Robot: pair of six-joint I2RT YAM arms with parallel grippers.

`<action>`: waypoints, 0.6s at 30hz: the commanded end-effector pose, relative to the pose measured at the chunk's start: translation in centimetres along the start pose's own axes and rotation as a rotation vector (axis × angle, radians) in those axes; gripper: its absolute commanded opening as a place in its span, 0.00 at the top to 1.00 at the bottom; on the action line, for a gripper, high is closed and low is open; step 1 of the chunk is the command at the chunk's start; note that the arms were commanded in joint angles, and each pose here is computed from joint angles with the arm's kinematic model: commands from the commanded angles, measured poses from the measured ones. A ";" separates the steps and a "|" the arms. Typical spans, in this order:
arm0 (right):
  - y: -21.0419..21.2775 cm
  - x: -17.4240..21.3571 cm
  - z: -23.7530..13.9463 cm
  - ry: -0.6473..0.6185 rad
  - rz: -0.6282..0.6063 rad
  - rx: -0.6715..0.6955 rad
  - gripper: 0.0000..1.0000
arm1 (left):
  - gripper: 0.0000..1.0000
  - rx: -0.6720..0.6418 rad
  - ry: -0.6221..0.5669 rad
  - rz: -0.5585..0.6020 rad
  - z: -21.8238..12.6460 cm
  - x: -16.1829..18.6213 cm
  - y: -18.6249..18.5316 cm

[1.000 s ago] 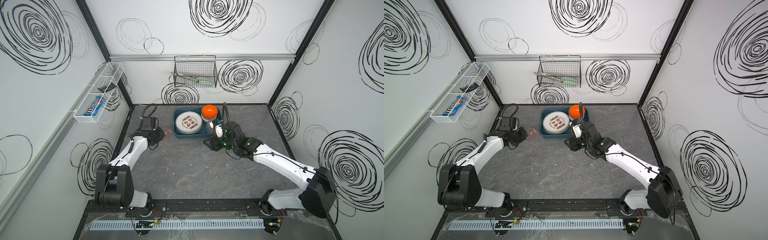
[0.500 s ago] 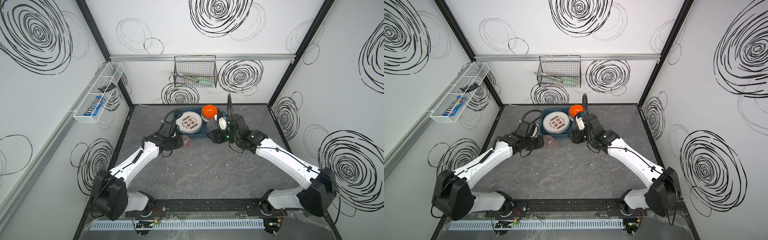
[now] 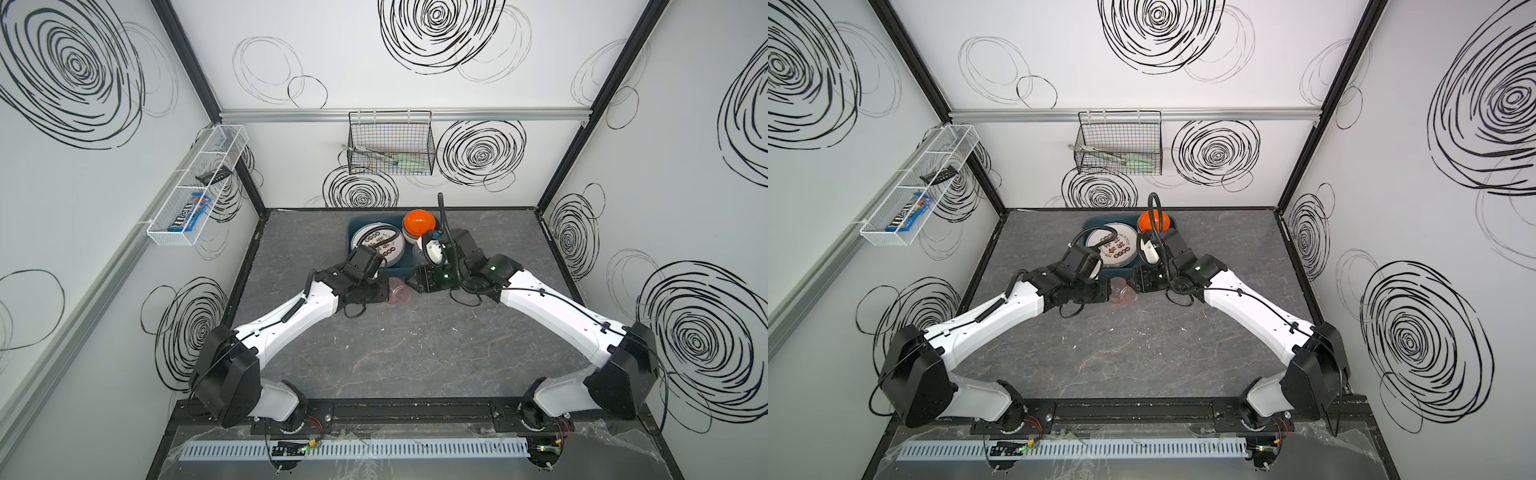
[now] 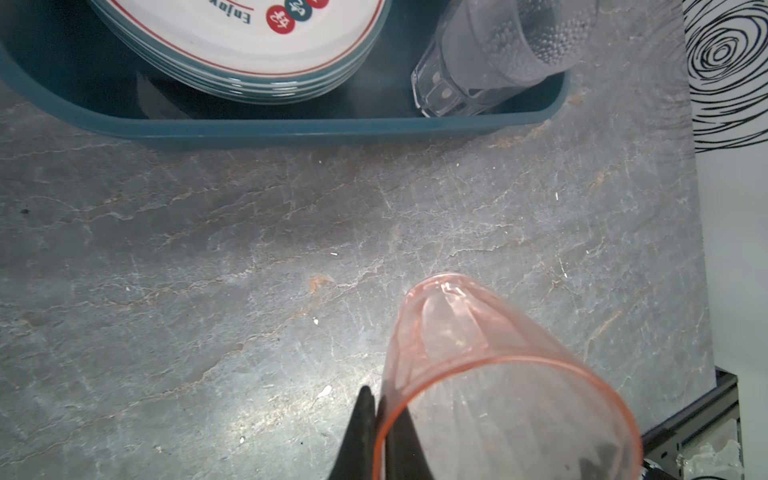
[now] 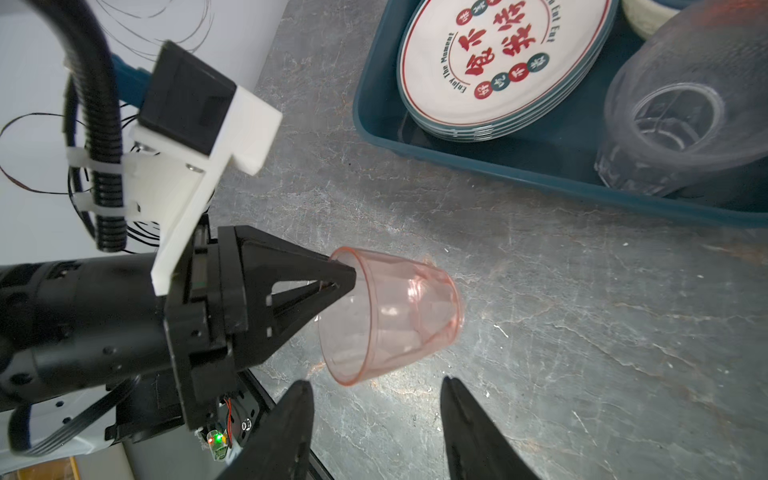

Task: Place the mixed dishes into the plastic bin
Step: 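Lift the pink cup with the left gripper toward the right gripper, then close the right gripper on the pink cup rim and open the left gripper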

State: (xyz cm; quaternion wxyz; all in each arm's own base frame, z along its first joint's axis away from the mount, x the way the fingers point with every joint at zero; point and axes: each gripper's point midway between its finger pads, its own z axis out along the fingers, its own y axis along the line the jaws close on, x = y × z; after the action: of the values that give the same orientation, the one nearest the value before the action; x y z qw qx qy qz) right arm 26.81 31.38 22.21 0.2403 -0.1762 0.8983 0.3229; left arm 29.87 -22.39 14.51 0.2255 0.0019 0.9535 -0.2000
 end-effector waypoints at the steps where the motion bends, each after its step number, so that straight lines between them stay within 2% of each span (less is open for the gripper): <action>1: 0.4 0.3 0.3 0.029 0.024 0.011 0.47 | 0.92 0.037 -0.047 -0.007 -0.3 -1.3 -1.7; 18: -1.4 0.6 3.3 0.090 0.062 0.102 0.57 | 0.91 0.051 -0.062 0.004 -1.0 -1.5 -2.6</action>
State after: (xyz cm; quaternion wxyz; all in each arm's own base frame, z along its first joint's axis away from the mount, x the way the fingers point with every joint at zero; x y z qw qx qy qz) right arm 27.98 32.51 18.92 0.2003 -0.1532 0.9238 0.2880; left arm 29.49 -23.58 15.17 0.2280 0.0070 0.9507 -0.2100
